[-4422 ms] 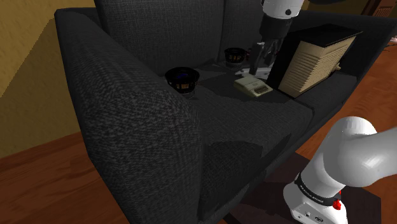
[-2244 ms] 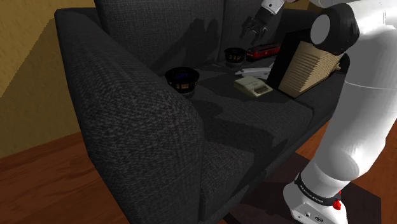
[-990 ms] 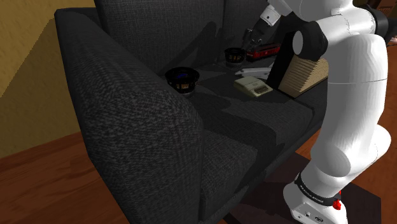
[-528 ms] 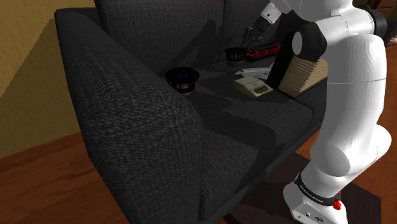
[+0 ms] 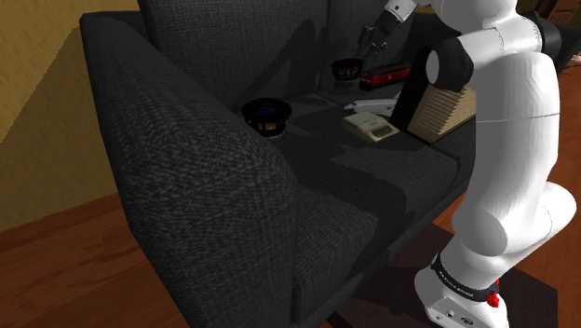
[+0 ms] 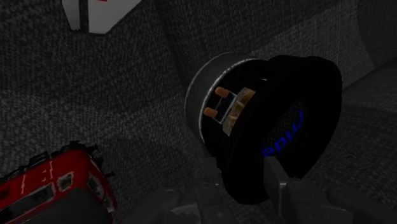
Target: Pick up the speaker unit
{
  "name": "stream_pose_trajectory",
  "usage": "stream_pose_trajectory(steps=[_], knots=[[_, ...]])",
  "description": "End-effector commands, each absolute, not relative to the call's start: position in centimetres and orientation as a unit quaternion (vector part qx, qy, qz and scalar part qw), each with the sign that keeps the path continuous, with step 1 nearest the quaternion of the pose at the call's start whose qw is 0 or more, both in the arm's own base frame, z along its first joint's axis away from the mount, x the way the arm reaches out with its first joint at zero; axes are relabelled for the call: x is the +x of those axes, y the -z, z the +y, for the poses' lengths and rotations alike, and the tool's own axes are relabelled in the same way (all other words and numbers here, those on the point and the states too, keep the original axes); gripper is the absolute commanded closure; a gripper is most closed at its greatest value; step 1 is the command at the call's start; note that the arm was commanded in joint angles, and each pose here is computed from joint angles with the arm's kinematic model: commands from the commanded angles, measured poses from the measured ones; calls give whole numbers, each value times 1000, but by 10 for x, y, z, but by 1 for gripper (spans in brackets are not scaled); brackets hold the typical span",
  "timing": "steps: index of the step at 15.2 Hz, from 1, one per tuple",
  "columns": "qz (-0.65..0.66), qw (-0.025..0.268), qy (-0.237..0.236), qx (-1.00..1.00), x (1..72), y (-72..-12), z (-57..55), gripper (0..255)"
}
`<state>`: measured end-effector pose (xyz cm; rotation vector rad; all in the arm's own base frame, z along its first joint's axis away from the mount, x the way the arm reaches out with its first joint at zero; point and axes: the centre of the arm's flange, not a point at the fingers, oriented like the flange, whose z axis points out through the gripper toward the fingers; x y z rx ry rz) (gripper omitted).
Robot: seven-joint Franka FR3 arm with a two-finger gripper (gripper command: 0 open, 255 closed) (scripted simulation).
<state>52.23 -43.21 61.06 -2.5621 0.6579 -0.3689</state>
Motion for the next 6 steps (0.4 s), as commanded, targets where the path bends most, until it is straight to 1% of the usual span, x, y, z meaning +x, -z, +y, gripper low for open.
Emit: stream_pose_trajectory(steps=[1,6], knots=[[239,233,135,-933,523,-621,-432,255],[239,233,135,-933,523,-638,-432,255]])
